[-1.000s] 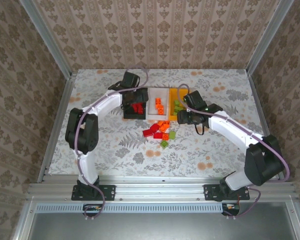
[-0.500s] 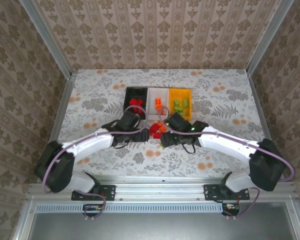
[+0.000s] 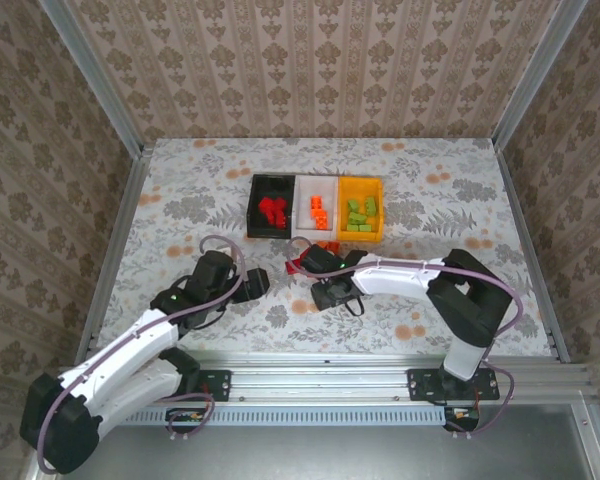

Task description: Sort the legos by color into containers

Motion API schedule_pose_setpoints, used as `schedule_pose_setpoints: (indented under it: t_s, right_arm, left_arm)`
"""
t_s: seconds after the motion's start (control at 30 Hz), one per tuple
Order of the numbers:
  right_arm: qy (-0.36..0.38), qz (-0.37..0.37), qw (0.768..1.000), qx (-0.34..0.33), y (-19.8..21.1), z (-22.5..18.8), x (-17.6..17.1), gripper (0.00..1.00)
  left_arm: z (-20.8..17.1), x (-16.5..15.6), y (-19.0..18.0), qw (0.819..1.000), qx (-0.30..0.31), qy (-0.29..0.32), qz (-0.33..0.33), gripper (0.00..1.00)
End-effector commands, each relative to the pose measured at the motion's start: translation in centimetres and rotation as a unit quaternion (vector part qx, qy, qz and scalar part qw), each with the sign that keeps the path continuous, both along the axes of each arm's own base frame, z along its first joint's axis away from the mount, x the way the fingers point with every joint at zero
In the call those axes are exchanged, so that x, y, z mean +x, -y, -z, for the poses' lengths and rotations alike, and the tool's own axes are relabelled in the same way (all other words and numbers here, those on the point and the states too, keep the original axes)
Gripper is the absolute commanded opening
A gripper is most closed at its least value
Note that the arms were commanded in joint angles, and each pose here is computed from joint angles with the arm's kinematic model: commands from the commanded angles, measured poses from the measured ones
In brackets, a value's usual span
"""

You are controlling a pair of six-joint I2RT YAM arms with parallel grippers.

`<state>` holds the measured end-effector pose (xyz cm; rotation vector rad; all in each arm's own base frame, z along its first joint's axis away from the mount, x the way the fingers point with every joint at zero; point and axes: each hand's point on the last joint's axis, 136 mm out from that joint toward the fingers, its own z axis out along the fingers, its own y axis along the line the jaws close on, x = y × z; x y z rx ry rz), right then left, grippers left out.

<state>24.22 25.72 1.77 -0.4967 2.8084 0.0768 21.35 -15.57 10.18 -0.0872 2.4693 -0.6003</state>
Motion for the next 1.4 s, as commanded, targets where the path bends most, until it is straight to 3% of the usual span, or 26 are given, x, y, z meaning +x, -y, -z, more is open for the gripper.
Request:
schedule_pose_setpoints:
  t_s: [0.0,0.07,0.17,0.23,0.3,0.4,0.83,1.2,1.37]
  right_arm:
    - [0.016,0.001,1.0,-0.009,-0.4,0.0,1.1,0.41]
    - [0.02,-0.001,1.0,-0.008,-0.5,-0.4,1.2,0.35]
    - [0.022,-0.008,1.0,-0.007,-0.5,-0.9,1.1,0.34]
    - [0.019,-0.011,1.0,-0.015,-0.4,-0.9,1.0,0.4]
    - [0.013,-0.017,0.999,-0.032,0.2,-0.8,0.7,0.51]
    - [0.016,-0.025,0.999,-0.036,0.1,-0.9,1.4,0.54]
    - [0.008,-0.039,0.999,-0.035,-1.7,0.0,2.7,0.38]
    - [0.076,-0.018,0.997,-0.021,-2.3,-3.5,2.3,0.31]
    - [0.099,-0.02,0.995,0.0,-1.8,-5.8,2.1,0.31]
  left_arm:
    - [0.7,-0.5,-0.9,1.0,0.014,-0.018,-0.012,0.94]
    - [0.8,-0.6,-0.8,1.0,0.014,-0.02,-0.009,0.94]
    - [0.8,-0.8,-0.9,1.0,0.012,-0.019,-0.007,0.94]
    - [0.9,-0.8,-1.0,1.0,0.012,-0.017,-0.007,0.94]
    - [0.8,-0.8,-1.0,1.0,0.011,-0.016,-0.005,0.94]
    - [0.6,-0.8,-0.9,1.0,0.009,-0.015,-0.002,0.94]
    - [0.1,-0.3,-1.4,1.0,0.01,-0.015,0.001,0.94]
    - [0.7,1.4,-1.8,0.998,0.022,-0.049,-0.016,0.94]
    - [1.0,2.6,-1.3,0.997,-0.002,-0.062,-0.039,0.94]
